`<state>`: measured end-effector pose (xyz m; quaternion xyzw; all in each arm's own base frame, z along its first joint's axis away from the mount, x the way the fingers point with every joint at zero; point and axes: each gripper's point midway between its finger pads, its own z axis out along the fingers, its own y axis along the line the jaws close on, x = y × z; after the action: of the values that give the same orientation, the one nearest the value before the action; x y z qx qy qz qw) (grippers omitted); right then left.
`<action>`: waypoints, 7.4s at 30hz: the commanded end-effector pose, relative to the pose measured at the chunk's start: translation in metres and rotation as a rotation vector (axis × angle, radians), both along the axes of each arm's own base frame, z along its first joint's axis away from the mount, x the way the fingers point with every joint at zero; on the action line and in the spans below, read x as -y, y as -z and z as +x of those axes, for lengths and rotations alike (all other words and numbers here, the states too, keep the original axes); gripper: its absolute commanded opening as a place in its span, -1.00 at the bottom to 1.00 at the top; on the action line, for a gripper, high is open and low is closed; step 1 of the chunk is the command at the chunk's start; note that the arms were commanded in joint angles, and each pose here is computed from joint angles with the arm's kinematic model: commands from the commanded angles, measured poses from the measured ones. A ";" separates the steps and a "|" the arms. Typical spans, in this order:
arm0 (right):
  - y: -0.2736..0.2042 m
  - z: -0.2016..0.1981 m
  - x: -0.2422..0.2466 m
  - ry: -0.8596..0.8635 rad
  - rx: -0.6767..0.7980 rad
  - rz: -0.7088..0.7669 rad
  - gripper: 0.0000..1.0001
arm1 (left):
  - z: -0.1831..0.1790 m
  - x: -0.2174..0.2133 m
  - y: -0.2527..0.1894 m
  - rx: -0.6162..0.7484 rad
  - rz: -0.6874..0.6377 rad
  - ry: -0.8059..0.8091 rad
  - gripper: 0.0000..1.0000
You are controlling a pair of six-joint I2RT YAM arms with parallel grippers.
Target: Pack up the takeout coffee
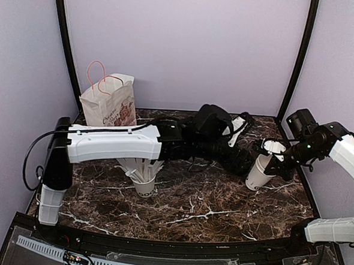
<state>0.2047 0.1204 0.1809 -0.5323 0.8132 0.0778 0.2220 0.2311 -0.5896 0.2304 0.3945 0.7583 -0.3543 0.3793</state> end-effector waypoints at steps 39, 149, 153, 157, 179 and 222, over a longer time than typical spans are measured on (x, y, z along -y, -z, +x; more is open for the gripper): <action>0.018 0.014 -0.023 0.010 -0.039 0.079 -1.00 | -0.005 -0.378 0.065 -0.469 0.081 -0.767 0.23; -0.013 0.004 -0.034 -0.057 0.055 0.149 -1.00 | 0.038 -0.618 -0.170 0.107 -0.273 -1.261 -0.02; -0.018 0.003 -0.049 -0.092 0.018 0.223 -1.00 | 0.032 -0.546 -0.213 0.256 -0.373 -0.916 -0.02; -0.024 0.008 -0.062 -0.116 -0.023 0.271 -1.00 | 0.026 -0.483 -0.225 0.310 -0.367 -0.658 0.30; -0.080 0.003 -0.088 -0.157 -0.082 0.477 -1.00 | -0.027 -0.133 -0.021 0.395 0.025 0.085 0.97; -0.112 -0.018 -0.094 -0.222 -0.146 0.588 -1.00 | 0.004 -0.084 0.040 0.237 -0.083 0.058 0.74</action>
<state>0.1888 0.2149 0.2890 -0.5207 0.7137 0.3682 0.2897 0.2261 -0.5099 0.1817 0.4628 0.6699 -0.3305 0.4773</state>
